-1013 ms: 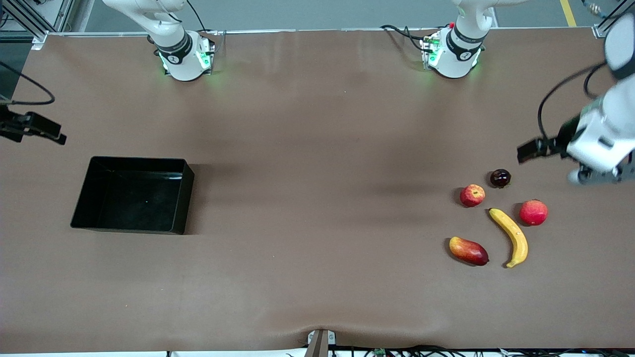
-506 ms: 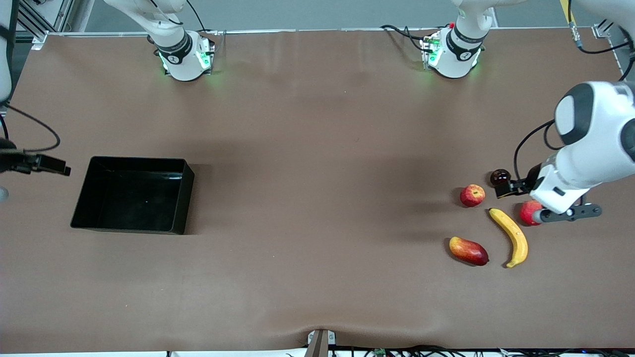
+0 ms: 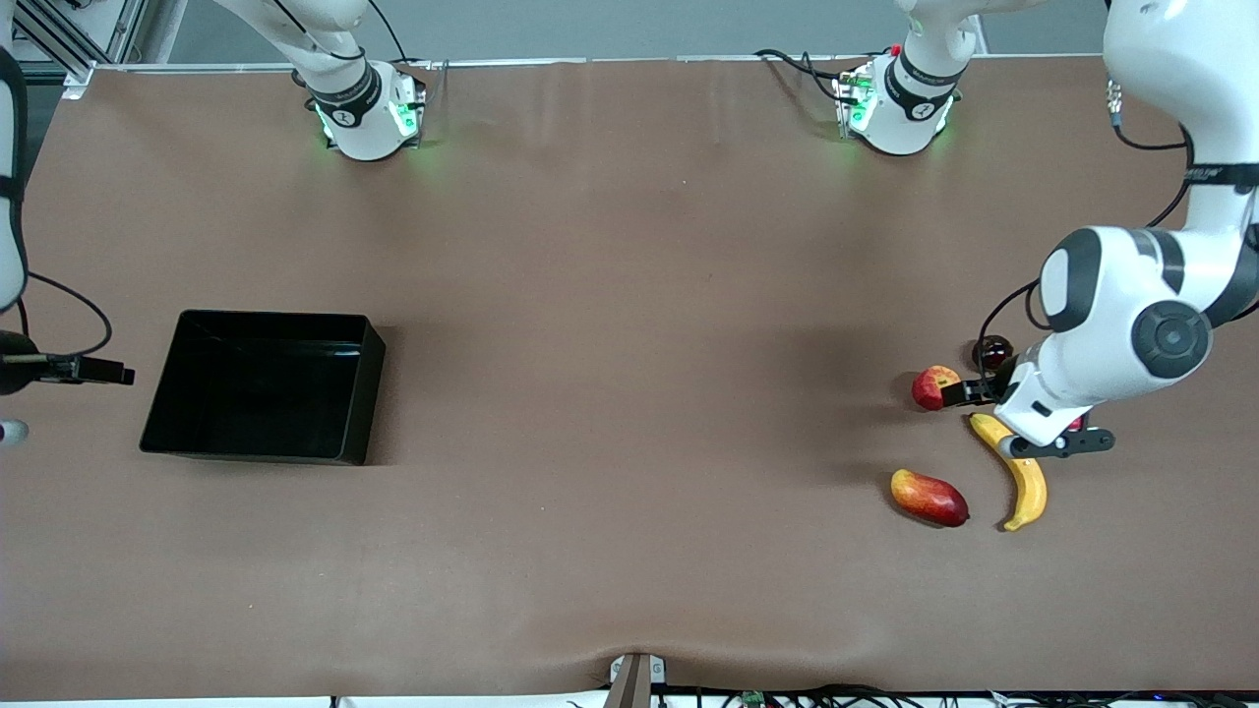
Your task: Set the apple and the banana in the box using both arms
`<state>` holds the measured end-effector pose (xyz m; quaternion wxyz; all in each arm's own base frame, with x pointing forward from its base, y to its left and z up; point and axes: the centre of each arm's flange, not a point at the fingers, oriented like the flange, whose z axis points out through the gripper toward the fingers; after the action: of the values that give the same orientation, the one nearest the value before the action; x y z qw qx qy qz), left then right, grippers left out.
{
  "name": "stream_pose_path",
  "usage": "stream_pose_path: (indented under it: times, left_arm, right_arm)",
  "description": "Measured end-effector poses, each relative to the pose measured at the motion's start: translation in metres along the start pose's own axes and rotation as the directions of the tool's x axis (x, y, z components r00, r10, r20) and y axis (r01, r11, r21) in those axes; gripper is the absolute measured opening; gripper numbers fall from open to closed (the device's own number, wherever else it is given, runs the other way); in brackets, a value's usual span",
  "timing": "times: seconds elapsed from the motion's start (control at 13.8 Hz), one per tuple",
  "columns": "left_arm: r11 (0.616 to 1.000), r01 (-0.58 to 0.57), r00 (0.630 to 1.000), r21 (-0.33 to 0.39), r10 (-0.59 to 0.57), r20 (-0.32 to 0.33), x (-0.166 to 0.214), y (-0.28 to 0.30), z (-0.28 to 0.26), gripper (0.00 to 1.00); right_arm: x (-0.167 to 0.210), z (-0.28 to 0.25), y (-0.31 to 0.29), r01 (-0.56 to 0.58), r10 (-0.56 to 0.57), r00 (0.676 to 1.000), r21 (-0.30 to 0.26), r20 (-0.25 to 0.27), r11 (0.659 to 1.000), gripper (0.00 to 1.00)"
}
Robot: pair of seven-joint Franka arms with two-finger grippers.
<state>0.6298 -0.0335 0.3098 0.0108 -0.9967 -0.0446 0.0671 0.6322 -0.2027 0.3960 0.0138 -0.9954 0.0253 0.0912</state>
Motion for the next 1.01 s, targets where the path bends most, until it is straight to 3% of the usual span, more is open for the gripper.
stream_pose_path:
  times: [0.43,0.65,1.01]
  left_arm:
    - [1.000,-0.006,1.000,-0.003,0.006,0.030,-0.002,0.001,0.059,1.00]
    - [1.000,-0.008,0.998,-0.002,0.008,0.057,-0.006,0.001,0.077,1.00]
    - [1.000,-0.006,0.996,0.001,0.005,0.092,-0.008,-0.001,0.099,1.00]
  right_arm:
    - [0.003,0.100,0.027,0.020,-0.021,0.997,-0.015,-0.072,1.000,1.00]
    - [-0.004,0.133,0.032,0.016,-0.017,0.998,-0.012,-0.068,1.000,0.96]
    - [-0.006,0.152,0.039,0.010,-0.010,0.999,-0.001,-0.041,1.000,0.41]
